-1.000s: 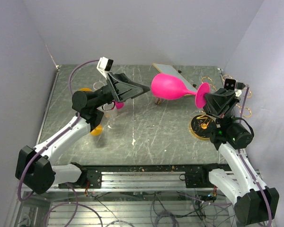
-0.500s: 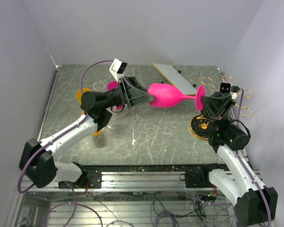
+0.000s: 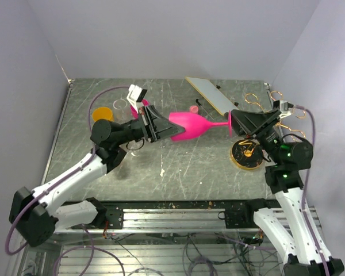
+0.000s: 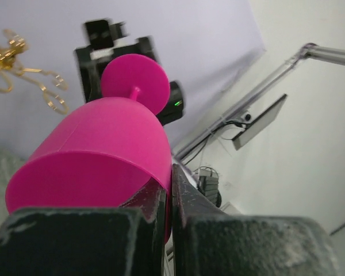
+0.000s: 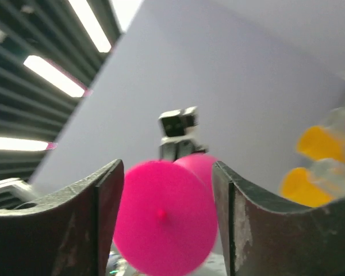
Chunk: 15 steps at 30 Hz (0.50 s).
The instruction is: Take the wine glass off the wine glass rack
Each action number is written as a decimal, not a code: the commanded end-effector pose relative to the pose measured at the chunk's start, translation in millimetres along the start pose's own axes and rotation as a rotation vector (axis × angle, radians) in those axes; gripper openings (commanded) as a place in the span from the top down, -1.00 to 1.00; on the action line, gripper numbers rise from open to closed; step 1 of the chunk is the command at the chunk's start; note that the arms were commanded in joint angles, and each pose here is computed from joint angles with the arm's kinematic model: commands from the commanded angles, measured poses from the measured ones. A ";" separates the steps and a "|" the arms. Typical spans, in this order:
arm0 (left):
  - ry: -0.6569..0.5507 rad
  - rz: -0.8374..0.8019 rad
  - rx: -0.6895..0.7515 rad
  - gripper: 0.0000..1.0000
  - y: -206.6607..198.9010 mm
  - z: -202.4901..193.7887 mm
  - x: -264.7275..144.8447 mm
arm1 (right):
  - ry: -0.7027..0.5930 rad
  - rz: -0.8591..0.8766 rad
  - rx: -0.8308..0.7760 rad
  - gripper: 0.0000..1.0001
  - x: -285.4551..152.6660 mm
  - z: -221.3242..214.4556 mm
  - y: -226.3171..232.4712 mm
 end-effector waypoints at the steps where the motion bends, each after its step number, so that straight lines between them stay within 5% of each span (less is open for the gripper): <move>1: -0.023 0.296 0.017 0.86 31.4 -15.7 -24.7 | 0.005 -0.434 -0.365 -0.33 -10.9 11.0 -44.9; 5: -0.071 0.561 0.014 0.86 50.5 -26.0 -55.9 | 0.009 -0.583 -0.521 -0.60 -19.8 22.5 -71.3; 15: 0.091 1.223 0.018 0.86 98.7 -60.9 -128.6 | 0.274 -0.696 -0.891 -0.93 -8.6 45.4 -74.6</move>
Point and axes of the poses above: each gripper's point midway between its finger pads, its own x axis out along the fingers, its own y axis along the line the jaws close on, z = x × y, the point moved 6 cm from there along -x, back along the fingers, and after that the axes turned 2 degrees about -x, right-handed, at the moved point
